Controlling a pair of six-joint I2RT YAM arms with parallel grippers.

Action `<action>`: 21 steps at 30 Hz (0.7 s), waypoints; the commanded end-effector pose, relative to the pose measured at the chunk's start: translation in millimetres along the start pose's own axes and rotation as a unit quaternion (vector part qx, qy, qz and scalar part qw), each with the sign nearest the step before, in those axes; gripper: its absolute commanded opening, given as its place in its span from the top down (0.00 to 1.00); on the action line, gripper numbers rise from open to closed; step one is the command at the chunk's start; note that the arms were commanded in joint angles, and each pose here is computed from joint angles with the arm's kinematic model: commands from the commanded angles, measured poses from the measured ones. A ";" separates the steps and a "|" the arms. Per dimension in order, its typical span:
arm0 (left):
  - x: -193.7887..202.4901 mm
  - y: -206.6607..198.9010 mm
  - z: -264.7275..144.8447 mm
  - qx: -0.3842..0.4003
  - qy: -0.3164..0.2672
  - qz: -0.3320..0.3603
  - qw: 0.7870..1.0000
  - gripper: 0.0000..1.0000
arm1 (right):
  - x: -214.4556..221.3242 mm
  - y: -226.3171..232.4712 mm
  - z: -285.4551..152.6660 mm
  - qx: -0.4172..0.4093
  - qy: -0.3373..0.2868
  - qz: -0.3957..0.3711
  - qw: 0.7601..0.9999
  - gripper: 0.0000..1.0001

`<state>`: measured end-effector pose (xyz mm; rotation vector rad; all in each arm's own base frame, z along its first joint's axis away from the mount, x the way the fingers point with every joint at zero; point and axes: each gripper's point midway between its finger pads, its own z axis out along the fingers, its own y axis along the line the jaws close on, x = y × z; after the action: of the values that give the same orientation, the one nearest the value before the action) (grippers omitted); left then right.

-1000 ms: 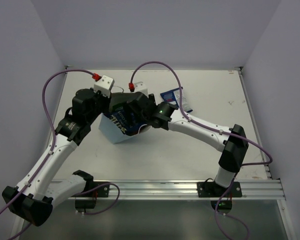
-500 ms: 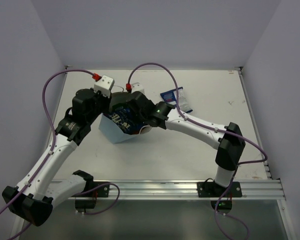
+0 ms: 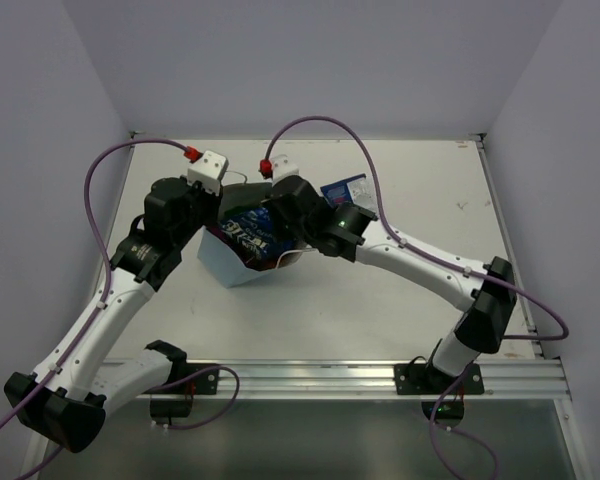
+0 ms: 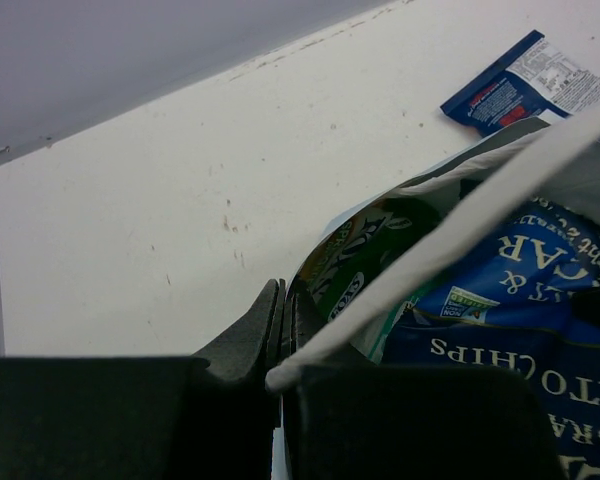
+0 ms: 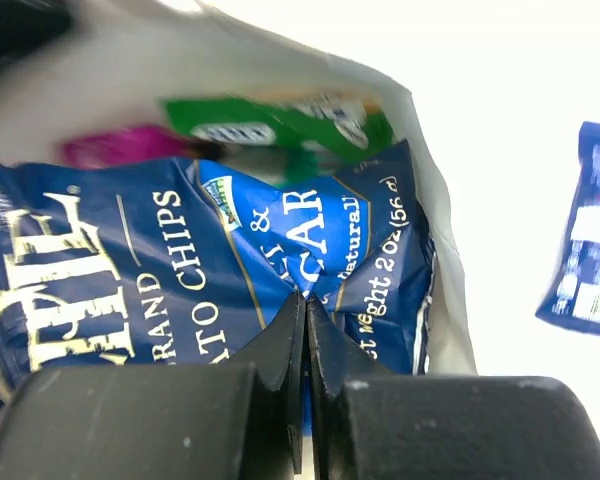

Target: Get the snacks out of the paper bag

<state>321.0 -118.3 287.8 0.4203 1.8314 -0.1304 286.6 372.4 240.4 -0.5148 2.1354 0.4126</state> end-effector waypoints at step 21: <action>-61.9 24.1 -15.7 -0.060 -0.105 -0.027 0.992 1.00 | -107.0 -66.6 -121.4 0.017 -0.236 -0.035 0.971 1.00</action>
<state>323.8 -107.0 287.7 0.3609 1.8422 -0.0746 269.2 314.2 367.8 -0.5516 1.7285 0.5108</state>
